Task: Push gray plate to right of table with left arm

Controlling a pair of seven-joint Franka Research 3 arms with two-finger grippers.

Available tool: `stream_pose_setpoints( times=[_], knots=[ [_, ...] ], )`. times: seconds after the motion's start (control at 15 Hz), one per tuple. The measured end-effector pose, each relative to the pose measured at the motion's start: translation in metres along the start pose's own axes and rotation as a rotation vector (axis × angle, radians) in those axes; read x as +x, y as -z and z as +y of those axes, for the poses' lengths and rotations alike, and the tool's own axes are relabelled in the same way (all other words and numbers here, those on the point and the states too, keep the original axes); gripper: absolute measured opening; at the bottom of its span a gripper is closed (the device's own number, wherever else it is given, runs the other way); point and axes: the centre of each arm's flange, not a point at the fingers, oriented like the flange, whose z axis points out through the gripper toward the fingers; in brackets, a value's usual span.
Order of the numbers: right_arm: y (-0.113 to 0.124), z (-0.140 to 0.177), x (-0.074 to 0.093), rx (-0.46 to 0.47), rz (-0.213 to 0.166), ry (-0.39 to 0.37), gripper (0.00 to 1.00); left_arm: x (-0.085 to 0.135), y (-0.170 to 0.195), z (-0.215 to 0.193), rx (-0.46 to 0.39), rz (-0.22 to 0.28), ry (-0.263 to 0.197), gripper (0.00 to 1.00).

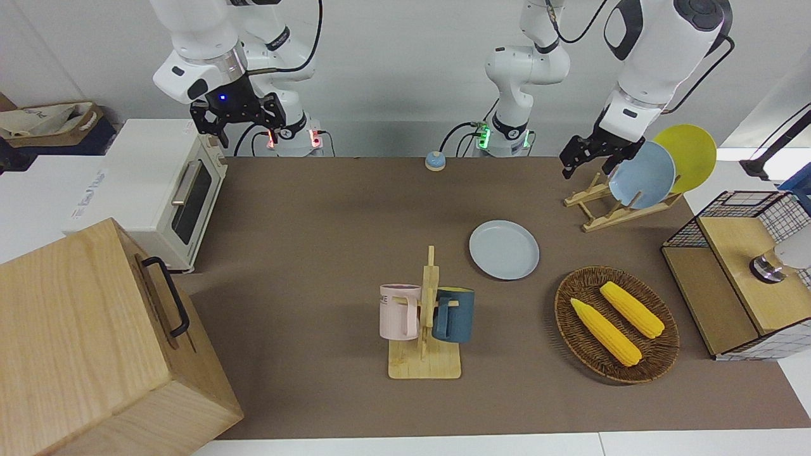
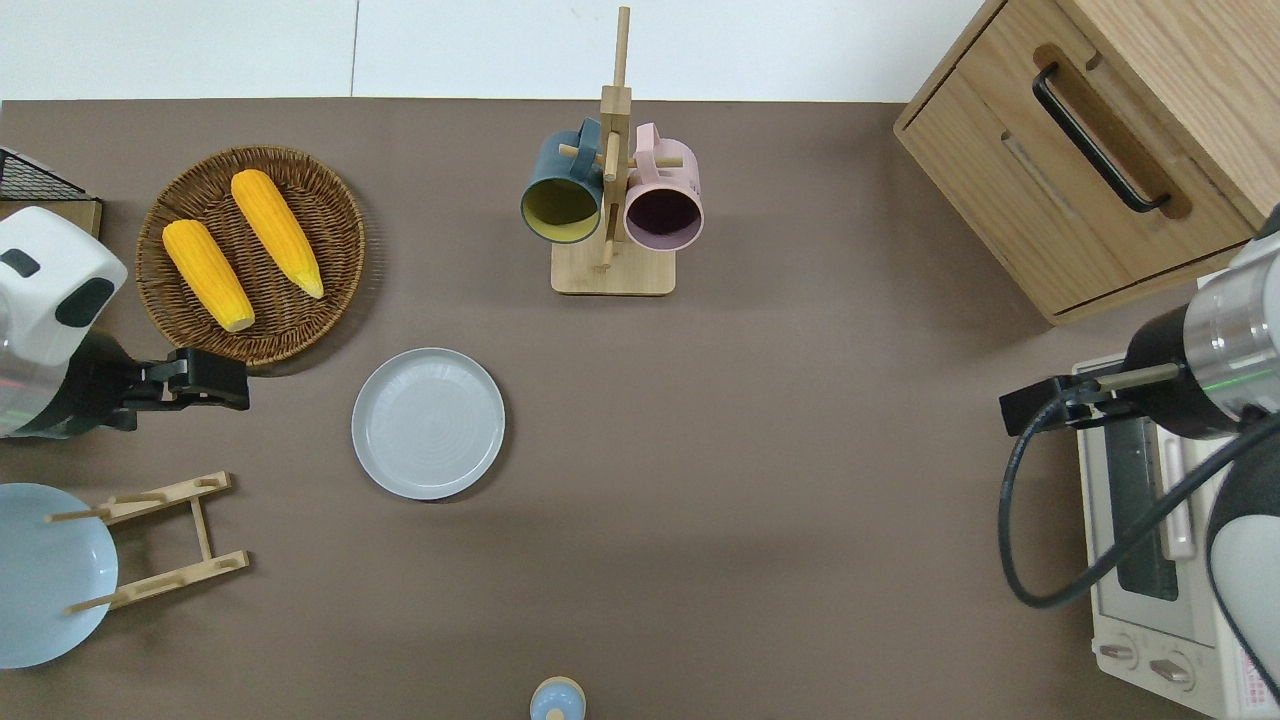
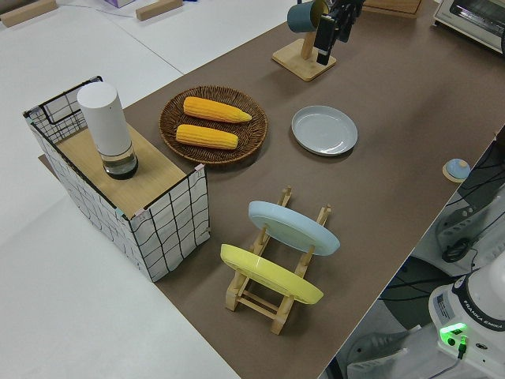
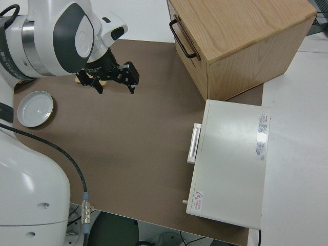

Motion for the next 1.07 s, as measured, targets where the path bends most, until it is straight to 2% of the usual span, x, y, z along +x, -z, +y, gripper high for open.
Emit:
stream_pose_setpoints(
  times=[0.33,0.73,1.07],
  knots=[
    [0.0,0.0,0.0,0.0,0.0,0.0,0.99,-0.001,-0.007,0.003,0.014,-0.013,-0.026,1.0],
    [0.0,0.0,0.0,0.0,0.0,0.0,0.99,0.002,-0.012,0.0,0.018,-0.021,-0.027,1.0],
    [0.0,0.0,0.0,0.0,0.0,0.0,0.99,0.016,-0.038,0.0,0.024,-0.04,-0.021,1.0]
  ],
)
